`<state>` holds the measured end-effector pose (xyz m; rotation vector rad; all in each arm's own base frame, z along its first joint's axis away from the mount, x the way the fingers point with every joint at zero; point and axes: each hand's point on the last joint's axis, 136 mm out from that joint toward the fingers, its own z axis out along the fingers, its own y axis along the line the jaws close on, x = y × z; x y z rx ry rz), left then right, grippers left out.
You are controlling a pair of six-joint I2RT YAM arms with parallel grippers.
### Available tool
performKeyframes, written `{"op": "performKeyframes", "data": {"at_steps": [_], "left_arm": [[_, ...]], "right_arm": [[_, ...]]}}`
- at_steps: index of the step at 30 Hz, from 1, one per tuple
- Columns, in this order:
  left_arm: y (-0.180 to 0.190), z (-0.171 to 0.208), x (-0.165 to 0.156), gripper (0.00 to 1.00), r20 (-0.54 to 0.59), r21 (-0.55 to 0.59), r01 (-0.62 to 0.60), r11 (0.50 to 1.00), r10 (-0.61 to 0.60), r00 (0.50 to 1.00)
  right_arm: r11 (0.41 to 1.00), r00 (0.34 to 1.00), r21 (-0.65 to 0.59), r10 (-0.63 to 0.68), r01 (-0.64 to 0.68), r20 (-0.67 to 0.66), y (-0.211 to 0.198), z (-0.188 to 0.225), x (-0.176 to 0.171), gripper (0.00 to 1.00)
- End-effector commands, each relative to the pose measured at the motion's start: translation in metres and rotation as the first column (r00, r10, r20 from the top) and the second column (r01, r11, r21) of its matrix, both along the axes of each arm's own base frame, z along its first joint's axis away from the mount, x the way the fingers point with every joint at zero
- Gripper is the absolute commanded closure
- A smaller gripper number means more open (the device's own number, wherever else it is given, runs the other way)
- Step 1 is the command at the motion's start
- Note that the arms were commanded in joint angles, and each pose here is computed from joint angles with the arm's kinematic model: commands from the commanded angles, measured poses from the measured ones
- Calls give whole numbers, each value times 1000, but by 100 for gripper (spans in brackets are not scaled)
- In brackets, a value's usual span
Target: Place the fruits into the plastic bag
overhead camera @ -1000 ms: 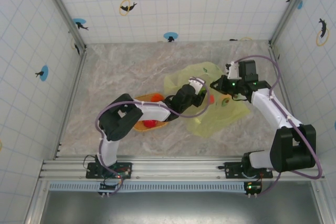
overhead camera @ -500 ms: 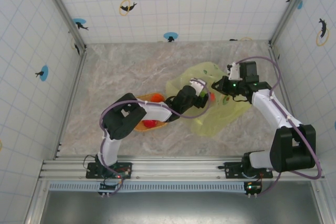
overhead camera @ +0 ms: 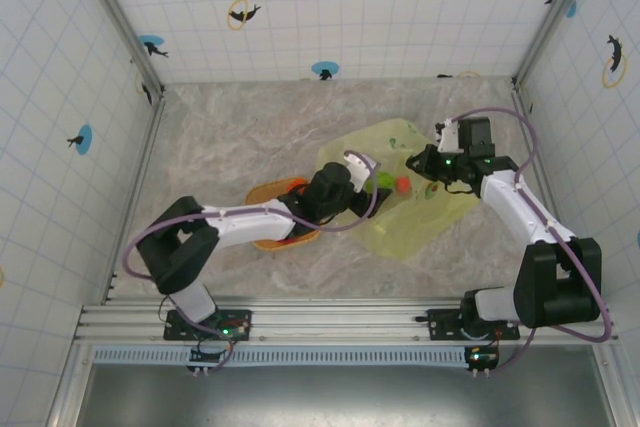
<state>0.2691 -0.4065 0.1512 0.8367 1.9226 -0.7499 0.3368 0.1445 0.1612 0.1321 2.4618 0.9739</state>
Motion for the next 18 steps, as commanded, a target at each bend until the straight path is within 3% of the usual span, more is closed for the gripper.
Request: {"op": "performKeyframes", "data": {"at_steps": [1, 13, 18], "left_arm": [[18, -7, -26, 21, -94, 39, 51, 998, -48, 994], [66, 18, -66, 17, -196, 73, 135, 988, -119, 974], [106, 28, -56, 17, -230, 83, 37, 996, -17, 973]], "right_arm": [[1000, 1000, -14, -13, 13, -3, -5, -9, 1, 100], [999, 1000, -28, -25, 25, -4, -7, -14, 2, 100], [999, 1000, -33, -29, 29, 0, -8, -14, 0, 100]]}}
